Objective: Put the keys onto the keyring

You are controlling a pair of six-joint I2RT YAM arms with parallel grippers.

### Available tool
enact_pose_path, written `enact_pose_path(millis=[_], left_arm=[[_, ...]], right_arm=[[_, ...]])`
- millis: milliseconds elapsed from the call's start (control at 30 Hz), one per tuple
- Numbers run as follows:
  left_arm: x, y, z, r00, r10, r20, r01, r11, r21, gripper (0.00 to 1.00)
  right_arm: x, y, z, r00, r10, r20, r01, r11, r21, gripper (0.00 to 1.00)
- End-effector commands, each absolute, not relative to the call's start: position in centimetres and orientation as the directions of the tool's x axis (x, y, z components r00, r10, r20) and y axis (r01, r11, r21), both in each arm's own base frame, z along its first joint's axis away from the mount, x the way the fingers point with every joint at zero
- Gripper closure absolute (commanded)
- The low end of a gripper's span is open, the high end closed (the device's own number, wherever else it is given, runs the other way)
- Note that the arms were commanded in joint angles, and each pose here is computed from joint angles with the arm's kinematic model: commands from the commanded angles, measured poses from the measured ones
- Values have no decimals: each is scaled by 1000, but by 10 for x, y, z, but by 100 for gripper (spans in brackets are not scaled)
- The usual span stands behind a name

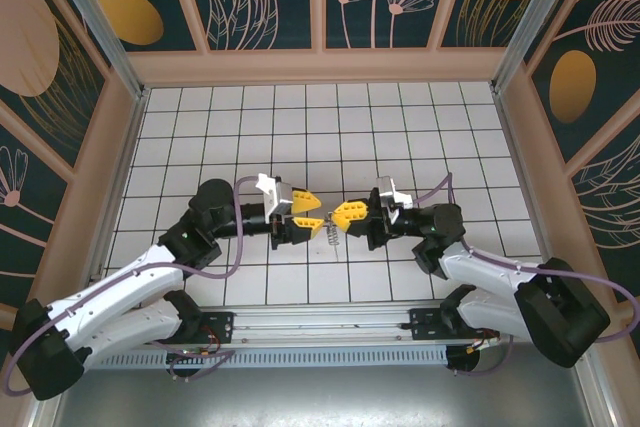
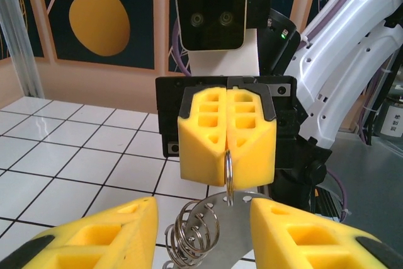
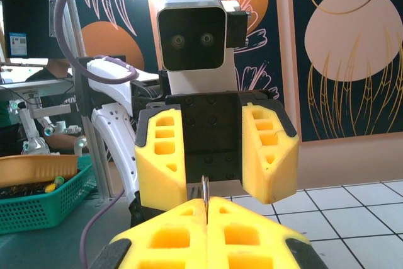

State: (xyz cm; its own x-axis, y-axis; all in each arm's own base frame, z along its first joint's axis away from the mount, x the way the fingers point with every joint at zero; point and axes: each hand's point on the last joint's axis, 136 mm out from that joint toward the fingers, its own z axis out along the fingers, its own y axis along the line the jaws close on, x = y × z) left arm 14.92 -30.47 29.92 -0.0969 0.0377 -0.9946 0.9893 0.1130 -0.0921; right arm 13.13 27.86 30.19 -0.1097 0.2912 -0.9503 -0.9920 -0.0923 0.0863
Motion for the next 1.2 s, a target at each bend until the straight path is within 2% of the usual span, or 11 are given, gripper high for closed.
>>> enact_pose_path(millis=[0, 100, 400, 467, 567, 767, 867, 1000, 1167], left_arm=[[143, -307, 326, -38, -19, -999, 997, 67, -39, 58], [144, -309, 324, -39, -14, -999, 997, 66, -40, 59], [146, -314, 322, -41, -13, -999, 998, 52, -41, 73], [146, -314, 322, -42, -13, -999, 998, 53, -42, 81], [147, -314, 319, -47, 2, -999, 997, 54, -47, 100], [149, -314, 316, -44, 28, -999, 997, 70, -42, 100], [158, -312, 312, -28, 66, -997, 991, 129, -19, 100], [175, -303, 308, 10, 142, -990, 969, 243, 45, 100], [193, -293, 287, 9, 304, -953, 938, 327, 113, 100]], right_arm=[[130, 272, 314, -59, 350, -935, -997, -73, 36, 100], [130, 272, 313, -56, 352, -934, -997, -73, 32, 100], [133, 274, 308, -73, 344, -936, -996, -74, 51, 100], [133, 274, 306, -75, 341, -937, -996, -75, 52, 100], [132, 273, 306, -73, 345, -936, -996, -73, 50, 100], [133, 274, 304, -78, 337, -938, -996, -71, 58, 100], [140, 276, 299, -91, 312, -946, -996, -38, 83, 100], [160, 279, 286, -108, 227, -968, -988, 86, 130, 79], [171, 277, 269, -99, 70, -993, -961, 252, 114, 70]])
